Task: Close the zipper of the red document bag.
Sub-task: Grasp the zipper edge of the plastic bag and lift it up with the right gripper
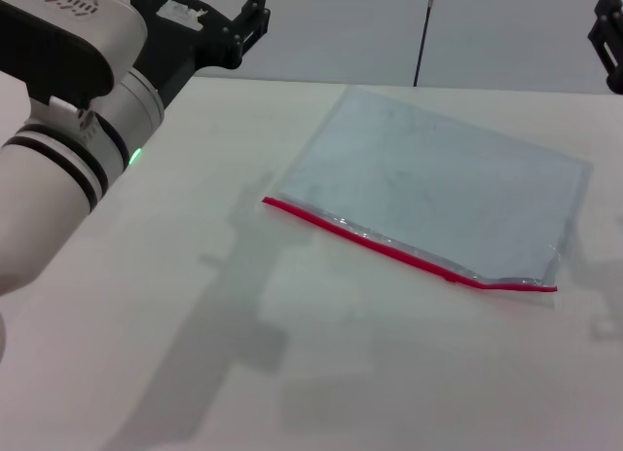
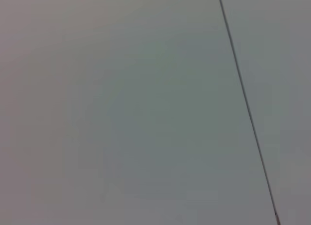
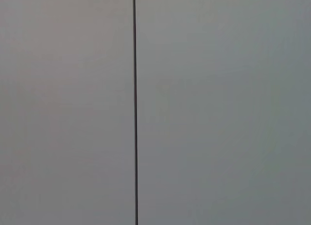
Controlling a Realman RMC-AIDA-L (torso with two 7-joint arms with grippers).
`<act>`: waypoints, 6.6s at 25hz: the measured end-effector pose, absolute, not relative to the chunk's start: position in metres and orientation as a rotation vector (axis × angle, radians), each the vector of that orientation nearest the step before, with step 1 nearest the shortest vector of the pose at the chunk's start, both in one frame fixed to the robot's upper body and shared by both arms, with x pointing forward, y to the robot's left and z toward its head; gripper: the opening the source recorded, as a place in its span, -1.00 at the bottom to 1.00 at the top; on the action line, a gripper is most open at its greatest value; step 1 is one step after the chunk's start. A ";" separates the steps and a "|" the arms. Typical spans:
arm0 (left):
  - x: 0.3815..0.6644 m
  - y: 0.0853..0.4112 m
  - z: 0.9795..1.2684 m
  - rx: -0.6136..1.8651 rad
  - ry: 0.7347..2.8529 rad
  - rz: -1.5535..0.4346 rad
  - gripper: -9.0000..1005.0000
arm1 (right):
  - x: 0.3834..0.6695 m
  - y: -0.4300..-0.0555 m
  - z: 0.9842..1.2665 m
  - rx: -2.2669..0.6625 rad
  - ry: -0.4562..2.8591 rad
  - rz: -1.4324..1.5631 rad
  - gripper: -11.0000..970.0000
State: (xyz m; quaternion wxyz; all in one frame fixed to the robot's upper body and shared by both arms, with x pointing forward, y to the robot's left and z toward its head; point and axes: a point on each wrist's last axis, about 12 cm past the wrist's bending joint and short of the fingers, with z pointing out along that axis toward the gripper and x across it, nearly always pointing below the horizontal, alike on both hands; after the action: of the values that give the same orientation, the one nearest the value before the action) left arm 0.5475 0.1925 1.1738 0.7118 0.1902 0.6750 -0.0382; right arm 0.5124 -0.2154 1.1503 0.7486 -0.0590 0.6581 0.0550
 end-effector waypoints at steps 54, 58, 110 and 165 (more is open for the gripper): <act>0.552 0.218 1.172 0.447 1.603 -0.076 0.51 | 0.519 -0.232 1.139 -1.218 1.955 0.190 0.35; 0.552 0.218 1.171 0.448 1.604 -0.073 0.51 | 0.520 -0.236 1.135 -1.271 1.976 0.141 0.29; 0.556 0.221 1.170 0.449 1.607 -0.060 0.51 | 0.549 -0.218 1.091 -1.421 2.044 -0.277 0.55; 0.564 0.210 1.177 0.693 1.702 -0.106 0.51 | 0.553 -0.211 1.142 -1.234 2.044 -0.206 -0.87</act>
State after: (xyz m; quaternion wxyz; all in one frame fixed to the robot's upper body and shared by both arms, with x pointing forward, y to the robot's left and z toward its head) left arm 0.5639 0.2096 1.1774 0.6056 0.2998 0.7357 -0.0459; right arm 0.5530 -0.2113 1.1417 0.3638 -0.4796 0.7945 -0.0801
